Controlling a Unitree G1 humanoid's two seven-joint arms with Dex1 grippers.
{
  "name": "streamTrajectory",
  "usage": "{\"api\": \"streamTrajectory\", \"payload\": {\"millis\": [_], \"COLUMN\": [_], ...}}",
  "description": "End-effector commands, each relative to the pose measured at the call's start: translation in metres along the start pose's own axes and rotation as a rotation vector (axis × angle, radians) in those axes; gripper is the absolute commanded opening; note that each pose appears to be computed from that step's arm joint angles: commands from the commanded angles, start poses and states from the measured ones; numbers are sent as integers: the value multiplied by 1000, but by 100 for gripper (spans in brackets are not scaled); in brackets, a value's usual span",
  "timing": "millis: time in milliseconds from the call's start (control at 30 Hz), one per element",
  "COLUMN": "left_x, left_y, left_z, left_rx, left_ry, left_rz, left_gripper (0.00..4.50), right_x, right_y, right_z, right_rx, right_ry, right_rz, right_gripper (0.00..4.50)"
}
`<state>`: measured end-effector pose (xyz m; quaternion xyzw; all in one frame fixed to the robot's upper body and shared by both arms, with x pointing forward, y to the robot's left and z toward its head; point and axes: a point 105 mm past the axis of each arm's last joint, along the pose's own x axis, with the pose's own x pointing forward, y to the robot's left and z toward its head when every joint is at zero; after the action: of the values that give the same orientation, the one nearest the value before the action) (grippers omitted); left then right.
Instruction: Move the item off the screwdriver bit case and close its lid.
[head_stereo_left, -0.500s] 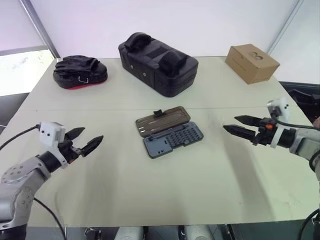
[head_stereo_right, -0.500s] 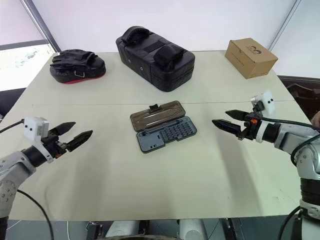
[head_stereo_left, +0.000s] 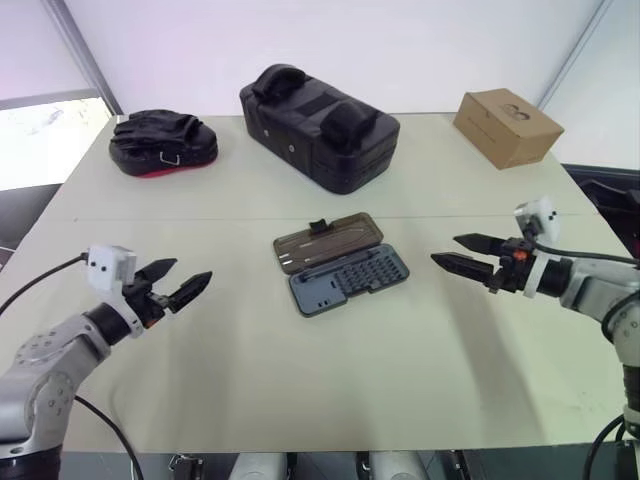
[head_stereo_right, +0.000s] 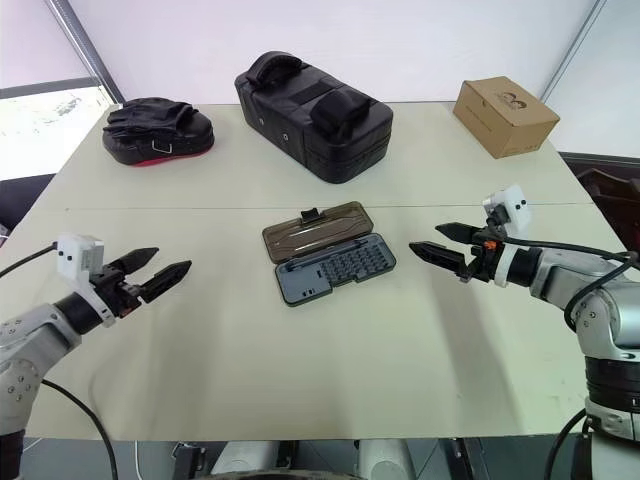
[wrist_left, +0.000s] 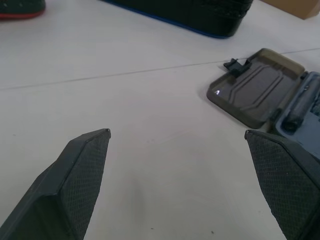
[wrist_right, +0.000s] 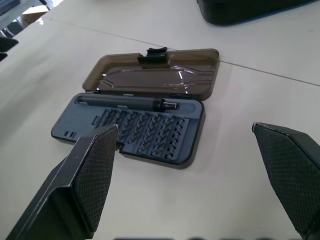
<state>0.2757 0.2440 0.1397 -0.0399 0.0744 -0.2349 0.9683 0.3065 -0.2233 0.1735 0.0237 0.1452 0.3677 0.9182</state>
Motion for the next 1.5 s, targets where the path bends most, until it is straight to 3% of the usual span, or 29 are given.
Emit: {"api": "streamTrajectory", "payload": {"millis": [33, 400, 567, 833, 1000, 1333, 1500], "left_x": [-1, -1, 15, 89, 137, 183, 184], "left_y": [-5, -1, 0, 17, 12, -40, -48], "left_z": [14, 16, 23, 44, 44, 31, -6], "left_rx": [37, 76, 124, 279, 277, 321, 438], "left_ry": [-43, -32, -19, 40, 103, 181, 336], "left_rz": [-7, -8, -103, -357, -436, -561, -599], "left_gripper": [450, 450, 450, 450, 450, 450, 450], "right_x": [3, 7, 10, 25, 32, 25, 21], "right_y": [7, 9, 19, 55, 76, 90, 87], "right_z": [11, 8, 14, 29, 32, 16, 13], "right_rx": [-39, -43, -79, -177, -218, -175, -171], "right_ry": [-34, -26, -20, -36, -67, -104, -104], "right_rz": [10, 11, 62, 196, 233, 150, 114], "right_gripper": [447, 447, 447, 447, 447, 447, 447]}}
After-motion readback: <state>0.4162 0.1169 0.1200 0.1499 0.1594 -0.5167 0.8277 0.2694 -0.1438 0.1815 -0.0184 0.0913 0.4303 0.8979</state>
